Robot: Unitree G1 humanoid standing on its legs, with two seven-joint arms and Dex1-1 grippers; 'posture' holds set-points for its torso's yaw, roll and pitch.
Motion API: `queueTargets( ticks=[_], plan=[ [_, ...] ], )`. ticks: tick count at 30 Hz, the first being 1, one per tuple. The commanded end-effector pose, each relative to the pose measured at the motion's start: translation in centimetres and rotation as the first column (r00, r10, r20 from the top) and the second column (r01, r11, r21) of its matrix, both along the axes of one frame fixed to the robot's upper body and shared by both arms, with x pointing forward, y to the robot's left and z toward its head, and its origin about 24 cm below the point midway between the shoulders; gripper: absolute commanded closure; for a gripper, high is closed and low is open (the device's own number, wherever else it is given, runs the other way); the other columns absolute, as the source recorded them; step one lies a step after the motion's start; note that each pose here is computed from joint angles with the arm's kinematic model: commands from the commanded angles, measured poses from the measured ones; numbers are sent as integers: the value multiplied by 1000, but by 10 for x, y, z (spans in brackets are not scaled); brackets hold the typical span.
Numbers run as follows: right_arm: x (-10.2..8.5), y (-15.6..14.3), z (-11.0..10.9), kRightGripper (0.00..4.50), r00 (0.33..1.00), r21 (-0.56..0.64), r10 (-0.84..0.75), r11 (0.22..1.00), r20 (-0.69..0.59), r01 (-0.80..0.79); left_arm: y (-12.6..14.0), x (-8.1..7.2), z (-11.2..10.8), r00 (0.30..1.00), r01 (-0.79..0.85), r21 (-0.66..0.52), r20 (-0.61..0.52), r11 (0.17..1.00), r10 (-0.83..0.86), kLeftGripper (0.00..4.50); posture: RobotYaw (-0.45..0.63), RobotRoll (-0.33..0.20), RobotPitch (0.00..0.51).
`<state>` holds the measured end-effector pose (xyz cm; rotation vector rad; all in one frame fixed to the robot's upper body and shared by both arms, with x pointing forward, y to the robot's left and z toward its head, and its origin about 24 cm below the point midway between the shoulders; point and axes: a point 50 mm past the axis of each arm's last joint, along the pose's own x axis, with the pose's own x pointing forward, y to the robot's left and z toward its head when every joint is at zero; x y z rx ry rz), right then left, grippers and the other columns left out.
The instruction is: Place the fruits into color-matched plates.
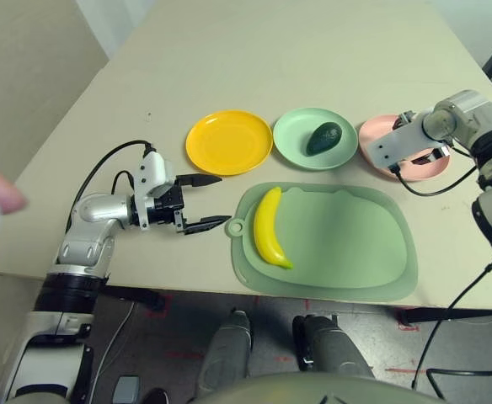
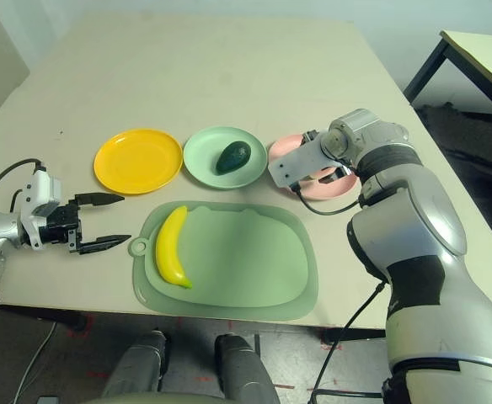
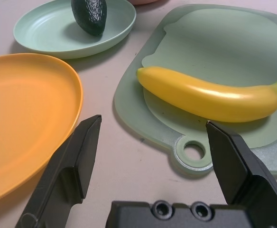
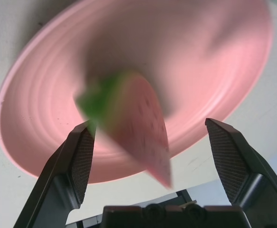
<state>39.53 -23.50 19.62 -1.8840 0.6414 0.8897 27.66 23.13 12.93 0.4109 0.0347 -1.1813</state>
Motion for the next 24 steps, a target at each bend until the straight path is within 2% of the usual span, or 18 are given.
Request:
queueTargets(
  ticks=[1, 5, 8, 12, 15, 18, 23, 24],
  plan=[
    [1, 3, 21, 36, 999, 84, 3, 996, 38, -6, 2, -3, -5, 1000, 11, 32, -13, 999, -11, 0, 52, 0, 156],
    [-1, 7, 40, 36, 999, 244, -6, 970, 38, -3, 2, -4, -6, 1000, 17, 37, -15, 999, -16, 0, 45, 0, 156],
    [-4, 11, 51, 36, 1000, 403, -12, 915, 5, 10, 2, -3, -7, 1000, 24, 42, -17, 999, -23, 0, 31, 0, 154],
    [-7, 17, 56, 36, 998, 554, 8, 832, -54, 24, 0, 0, -6, 999, 36, 43, -14, 998, -35, 0, 18, 0, 154],
    [-9, 22, 51, 36, 994, 646, 31, 762, -104, 44, -1, 2, -5, 999, 48, 46, -11, 998, -47, 0, 8, 0, 156],
    [-14, 35, 39, 36, 987, 765, 38, 637, -155, 96, -2, 4, -5, 998, 56, 49, -7, 997, -56, 0, 9, 0, 157],
    [-41, 57, 17, 36, 974, 869, 42, 461, -222, 178, -1, 4, -5, 998, 62, 55, -6, 997, -62, 0, 13, 0, 156],
    [-46, 61, 16, 36, 973, 898, 41, 395, -227, 193, -1, 4, -4, 998, 62, 59, -6, 996, -61, 0, 19, 0, 156]
  ],
)
